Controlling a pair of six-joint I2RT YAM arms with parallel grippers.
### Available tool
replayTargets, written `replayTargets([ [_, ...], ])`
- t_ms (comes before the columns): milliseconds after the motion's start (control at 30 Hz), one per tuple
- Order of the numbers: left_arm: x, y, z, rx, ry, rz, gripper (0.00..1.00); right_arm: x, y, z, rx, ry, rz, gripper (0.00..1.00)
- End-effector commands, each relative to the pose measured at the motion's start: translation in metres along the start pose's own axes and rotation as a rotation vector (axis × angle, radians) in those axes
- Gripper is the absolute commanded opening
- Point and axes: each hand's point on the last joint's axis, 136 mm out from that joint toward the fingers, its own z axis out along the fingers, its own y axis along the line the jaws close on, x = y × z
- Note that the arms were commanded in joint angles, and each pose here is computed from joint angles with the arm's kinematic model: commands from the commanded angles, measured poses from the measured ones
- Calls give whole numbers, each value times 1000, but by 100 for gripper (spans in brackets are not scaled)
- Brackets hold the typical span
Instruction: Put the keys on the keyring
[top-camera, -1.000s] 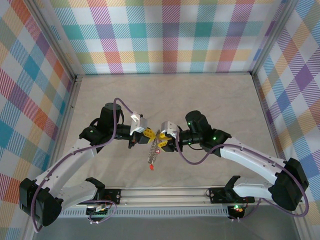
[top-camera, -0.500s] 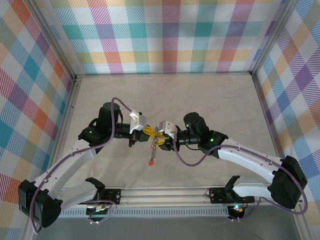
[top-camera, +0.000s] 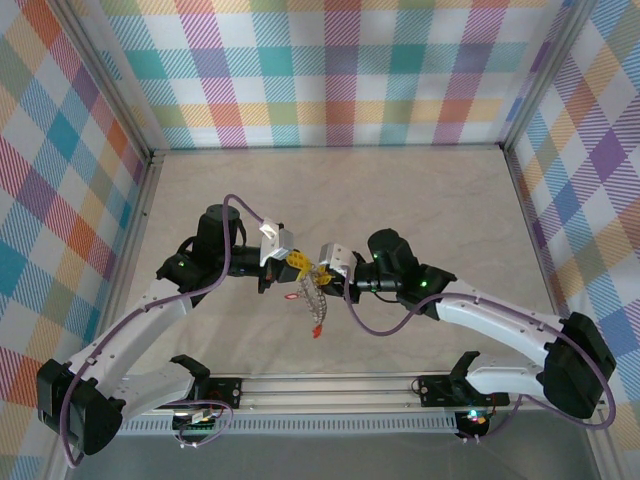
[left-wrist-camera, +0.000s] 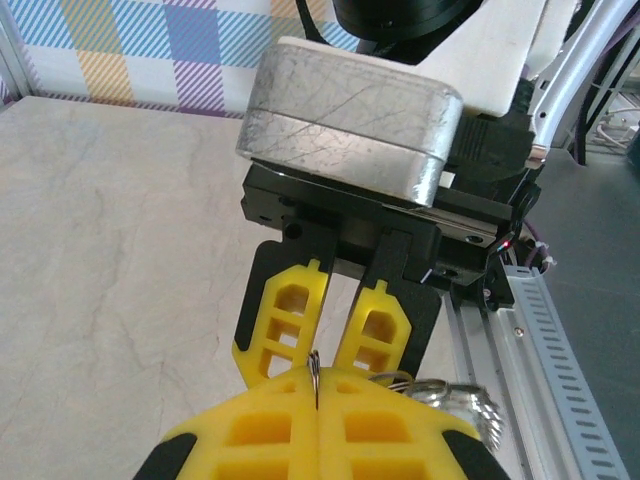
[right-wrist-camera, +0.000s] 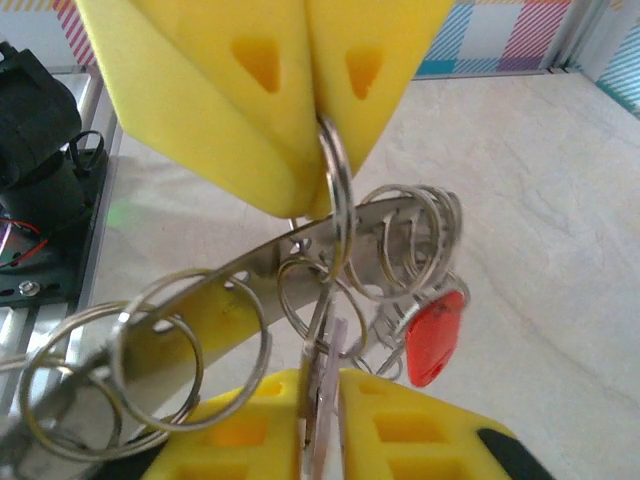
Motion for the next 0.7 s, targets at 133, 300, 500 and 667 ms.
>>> replayTargets([
  [133, -12, 1, -3, -7, -36, 51, 0, -7, 0, -10, 30, -18, -49, 4],
  [300, -8, 1, -3, -6, -19, 53, 0, -7, -1, -15, 40, 15, -75, 0],
  [500, 0, -4, -1, 35, 18, 42, 0, -12, -1, -20, 26, 59, -113, 0],
  [667, -6, -7, -2, 46, -13, 41, 0, -11, 3, -15, -20, 86, -116, 0],
])
